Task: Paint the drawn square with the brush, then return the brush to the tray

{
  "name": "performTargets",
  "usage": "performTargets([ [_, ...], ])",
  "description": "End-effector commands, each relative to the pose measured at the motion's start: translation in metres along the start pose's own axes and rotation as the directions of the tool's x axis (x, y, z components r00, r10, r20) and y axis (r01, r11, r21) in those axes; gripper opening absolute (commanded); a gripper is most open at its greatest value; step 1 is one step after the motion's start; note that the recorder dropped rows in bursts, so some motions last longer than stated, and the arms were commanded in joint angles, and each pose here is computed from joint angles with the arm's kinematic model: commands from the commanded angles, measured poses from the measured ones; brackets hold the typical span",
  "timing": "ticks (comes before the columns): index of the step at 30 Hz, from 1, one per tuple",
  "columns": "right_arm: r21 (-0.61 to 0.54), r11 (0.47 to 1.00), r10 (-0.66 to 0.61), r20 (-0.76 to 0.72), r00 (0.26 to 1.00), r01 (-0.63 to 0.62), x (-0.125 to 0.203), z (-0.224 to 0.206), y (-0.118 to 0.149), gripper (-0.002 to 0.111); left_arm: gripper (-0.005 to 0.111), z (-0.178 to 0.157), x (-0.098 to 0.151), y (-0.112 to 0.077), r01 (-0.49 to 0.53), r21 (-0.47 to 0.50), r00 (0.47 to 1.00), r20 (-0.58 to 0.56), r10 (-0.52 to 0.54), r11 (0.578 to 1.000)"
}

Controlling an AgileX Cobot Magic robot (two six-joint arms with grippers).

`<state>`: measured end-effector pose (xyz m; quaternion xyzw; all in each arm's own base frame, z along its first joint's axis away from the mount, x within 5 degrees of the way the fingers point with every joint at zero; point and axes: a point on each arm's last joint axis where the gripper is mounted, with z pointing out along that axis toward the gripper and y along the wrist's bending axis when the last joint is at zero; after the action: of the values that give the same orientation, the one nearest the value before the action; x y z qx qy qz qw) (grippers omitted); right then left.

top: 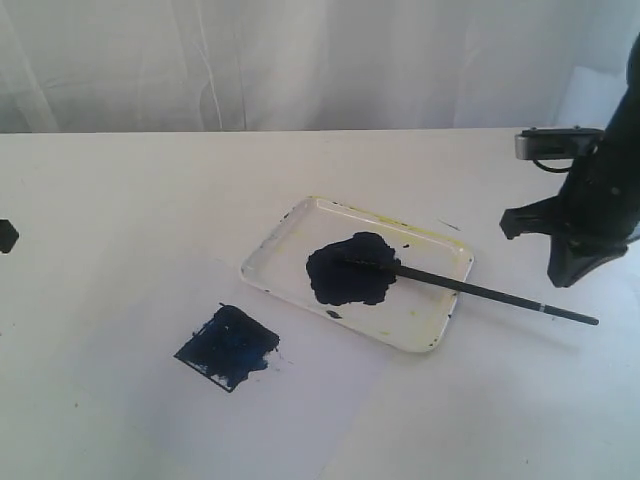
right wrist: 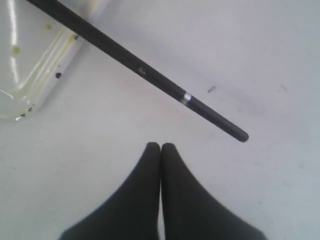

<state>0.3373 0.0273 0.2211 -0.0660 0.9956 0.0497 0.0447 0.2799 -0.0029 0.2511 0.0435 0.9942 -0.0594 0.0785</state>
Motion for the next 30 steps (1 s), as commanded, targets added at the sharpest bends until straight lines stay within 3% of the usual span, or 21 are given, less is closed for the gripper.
performTargets([
  [1,0.002,0.998,0.055,0.009,0.998,-0.055,0.018,-0.01,-0.014,0.0,0.0,-0.004,0.003,0.0,0.007,-0.001,1.0,-0.02,-0.007,1.0],
  [10,0.077,0.992,0.094,0.041,0.995,-0.097,0.051,-0.019,-0.037,0.0,0.0,-0.013,0.01,0.0,-0.044,-0.022,0.999,-0.033,0.043,0.999],
  [17,0.126,0.992,-0.003,0.232,0.973,-0.027,0.083,-0.064,-0.02,0.0,0.0,-0.059,0.04,-0.009,-0.073,-0.058,0.986,0.145,0.081,0.996],
  [25,0.182,0.983,-0.096,0.505,0.858,0.003,0.162,-0.117,0.005,0.0,0.0,-0.096,0.115,-0.016,-0.035,-0.161,0.911,0.4,0.098,0.986],
  [29,0.208,0.978,-0.13,0.683,0.719,-0.021,0.232,-0.143,0.017,0.0,0.0,-0.118,0.172,-0.026,-0.031,-0.179,0.823,0.553,0.127,0.983],
  [30,0.215,0.976,-0.142,0.73,0.669,-0.029,0.254,-0.147,0.021,0.0,0.0,-0.122,0.192,-0.029,-0.028,-0.187,0.78,0.61,0.138,0.982],
])
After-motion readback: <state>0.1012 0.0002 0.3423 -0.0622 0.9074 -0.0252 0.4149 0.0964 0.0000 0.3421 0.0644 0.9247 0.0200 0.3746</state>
